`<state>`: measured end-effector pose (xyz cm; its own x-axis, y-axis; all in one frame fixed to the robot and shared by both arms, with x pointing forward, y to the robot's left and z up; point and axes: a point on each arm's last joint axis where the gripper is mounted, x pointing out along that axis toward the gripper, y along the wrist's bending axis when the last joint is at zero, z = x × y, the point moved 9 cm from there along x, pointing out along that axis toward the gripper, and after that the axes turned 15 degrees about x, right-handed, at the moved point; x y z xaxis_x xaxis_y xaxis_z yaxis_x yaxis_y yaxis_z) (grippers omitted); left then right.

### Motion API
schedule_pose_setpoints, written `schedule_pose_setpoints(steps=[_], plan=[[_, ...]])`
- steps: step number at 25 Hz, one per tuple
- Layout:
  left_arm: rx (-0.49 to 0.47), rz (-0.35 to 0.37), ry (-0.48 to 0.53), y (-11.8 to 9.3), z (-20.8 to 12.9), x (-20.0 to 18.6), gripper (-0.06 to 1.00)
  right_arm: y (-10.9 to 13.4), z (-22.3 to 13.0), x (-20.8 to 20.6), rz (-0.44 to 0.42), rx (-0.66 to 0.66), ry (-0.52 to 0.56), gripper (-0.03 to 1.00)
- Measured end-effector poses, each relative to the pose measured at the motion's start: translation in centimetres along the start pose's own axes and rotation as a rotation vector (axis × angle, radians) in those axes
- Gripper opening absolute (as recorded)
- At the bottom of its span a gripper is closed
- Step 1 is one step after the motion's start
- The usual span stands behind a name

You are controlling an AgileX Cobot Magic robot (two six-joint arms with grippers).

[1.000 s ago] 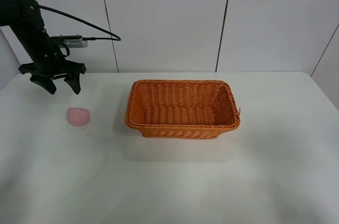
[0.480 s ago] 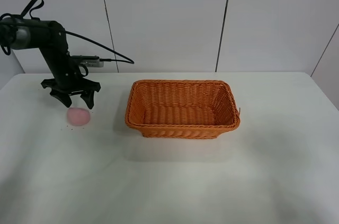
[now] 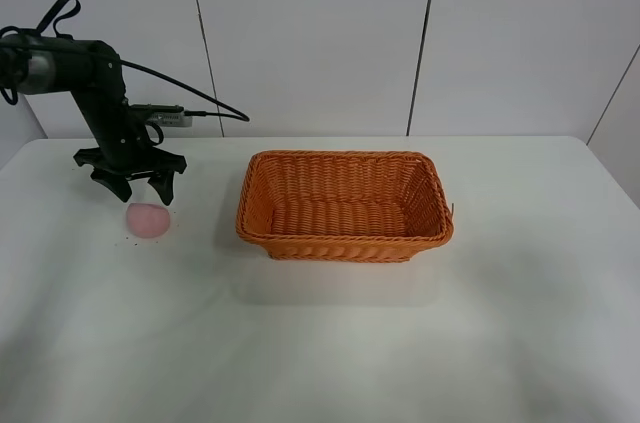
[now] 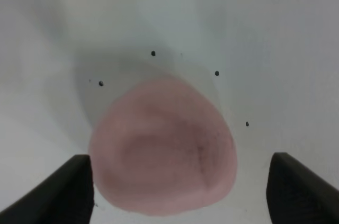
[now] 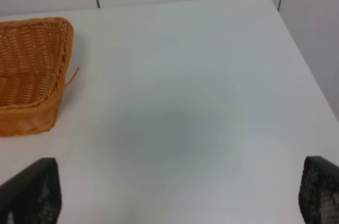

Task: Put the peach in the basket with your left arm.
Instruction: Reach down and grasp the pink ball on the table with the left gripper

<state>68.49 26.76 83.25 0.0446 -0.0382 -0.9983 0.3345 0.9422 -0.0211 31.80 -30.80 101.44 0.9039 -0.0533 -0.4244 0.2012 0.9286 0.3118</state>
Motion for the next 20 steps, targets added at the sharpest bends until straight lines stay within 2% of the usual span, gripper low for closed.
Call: schedule_pose_setpoints(steps=[10, 13, 15, 20], plan=[[0.0, -0.015, 0.073, 0.0, -0.8, 3.0, 0.78, 0.0, 0.0, 0.0, 0.0, 0.0, 0.0, 0.69], [0.0, -0.015, 0.074, 0.0, -0.8, 3.0, 0.74, 0.0, 0.0, 0.0, 0.0, 0.0, 0.0, 0.69], [-0.002, -0.015, 0.074, 0.0, -0.8, 3.0, 0.65, 0.0, 0.0, 0.0, 0.0, 0.0, 0.0, 0.69], [-0.003, -0.011, 0.077, 0.1, -0.9, 3.0, 0.18, 0.0, 0.0, 0.0, 0.0, 0.0, 0.0, 0.69]])
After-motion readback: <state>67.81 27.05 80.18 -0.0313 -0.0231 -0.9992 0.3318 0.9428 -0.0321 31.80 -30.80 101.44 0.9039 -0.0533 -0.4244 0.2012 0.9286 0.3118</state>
